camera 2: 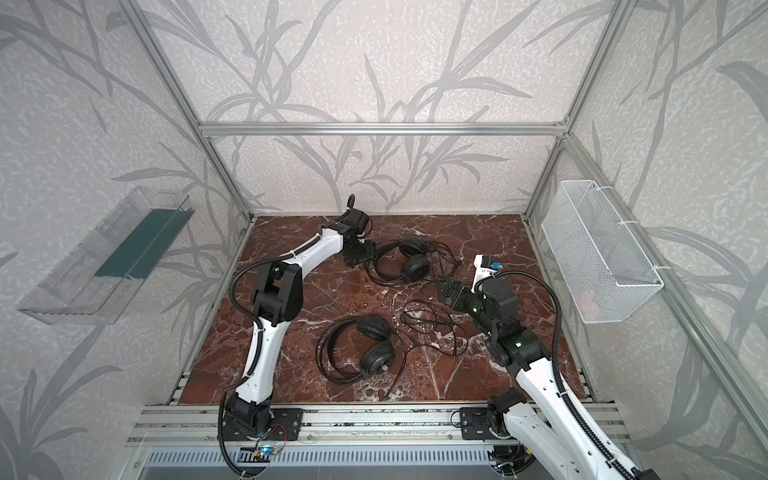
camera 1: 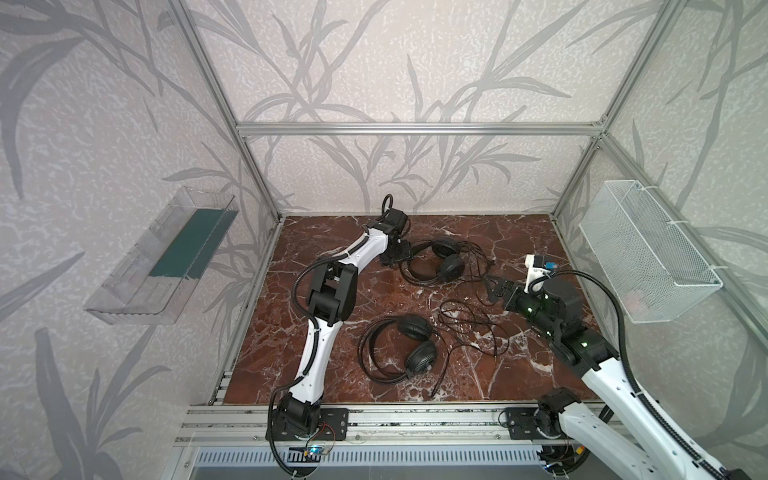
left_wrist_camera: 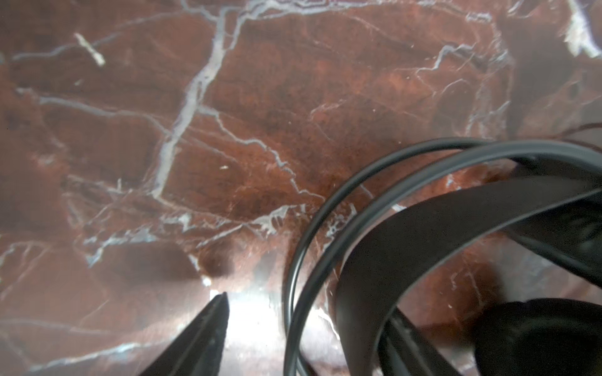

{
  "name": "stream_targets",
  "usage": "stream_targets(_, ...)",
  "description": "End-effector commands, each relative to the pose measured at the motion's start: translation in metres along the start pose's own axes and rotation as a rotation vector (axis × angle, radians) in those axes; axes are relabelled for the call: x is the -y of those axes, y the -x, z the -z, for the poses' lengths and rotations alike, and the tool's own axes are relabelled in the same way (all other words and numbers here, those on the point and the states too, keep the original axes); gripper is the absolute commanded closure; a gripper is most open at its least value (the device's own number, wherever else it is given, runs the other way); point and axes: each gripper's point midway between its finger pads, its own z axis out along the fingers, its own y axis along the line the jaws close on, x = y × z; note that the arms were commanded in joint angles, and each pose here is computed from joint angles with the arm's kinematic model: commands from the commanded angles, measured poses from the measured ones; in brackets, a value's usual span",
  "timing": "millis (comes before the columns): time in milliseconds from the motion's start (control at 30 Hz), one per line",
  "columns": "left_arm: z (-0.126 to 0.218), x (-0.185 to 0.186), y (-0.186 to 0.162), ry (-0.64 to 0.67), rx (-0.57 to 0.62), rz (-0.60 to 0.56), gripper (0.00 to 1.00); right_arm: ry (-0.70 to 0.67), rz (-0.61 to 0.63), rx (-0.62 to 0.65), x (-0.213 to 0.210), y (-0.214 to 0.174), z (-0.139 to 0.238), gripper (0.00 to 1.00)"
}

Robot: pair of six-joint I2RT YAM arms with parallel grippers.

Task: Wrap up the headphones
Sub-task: 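Reach the left gripper to the farther black headphones' headband while the right gripper approaches, then lift the headband with the left gripper while the right gripper reaches toward it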

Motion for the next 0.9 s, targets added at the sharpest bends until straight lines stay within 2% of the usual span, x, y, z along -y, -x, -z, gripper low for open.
stream_targets(0, -0.005, -0.004, -0.017, 0.095, -0.049, -0.055, 0.32, 0.036, 0.016, 0.011, -0.009, 0.004, 0.001, 0.01)
stream_targets(267, -0.016, -0.014, -0.031, 0.236, -0.113, -0.103, 0.53, 0.037, 0.018, 0.01, -0.01, 0.004, 0.002, 0.01)
stream_targets(533, -0.021, -0.035, -0.05, 0.341, -0.202, -0.126, 0.6, 0.034, 0.018, 0.008, -0.009, 0.004, 0.002, 0.01)
stream_targets(733, -0.02, -0.037, -0.053, 0.347, -0.223, -0.133, 0.81, 0.032, 0.022, 0.009, -0.009, 0.004, 0.002, 0.01)
stream_targets(800, -0.007, -0.035, -0.043, 0.35, -0.19, -0.138, 0.9, 0.03, 0.03, 0.012, -0.009, 0.005, 0.003, 0.01)
stream_targets(833, 0.002, -0.034, -0.036, 0.348, -0.166, -0.138, 1.0, 0.032, 0.033, 0.015, -0.01, 0.006, 0.004, 0.01)
stream_targets(867, 0.012, -0.032, -0.03, 0.342, -0.144, -0.132, 1.0, 0.037, 0.038, 0.019, -0.012, 0.008, 0.005, 0.01)
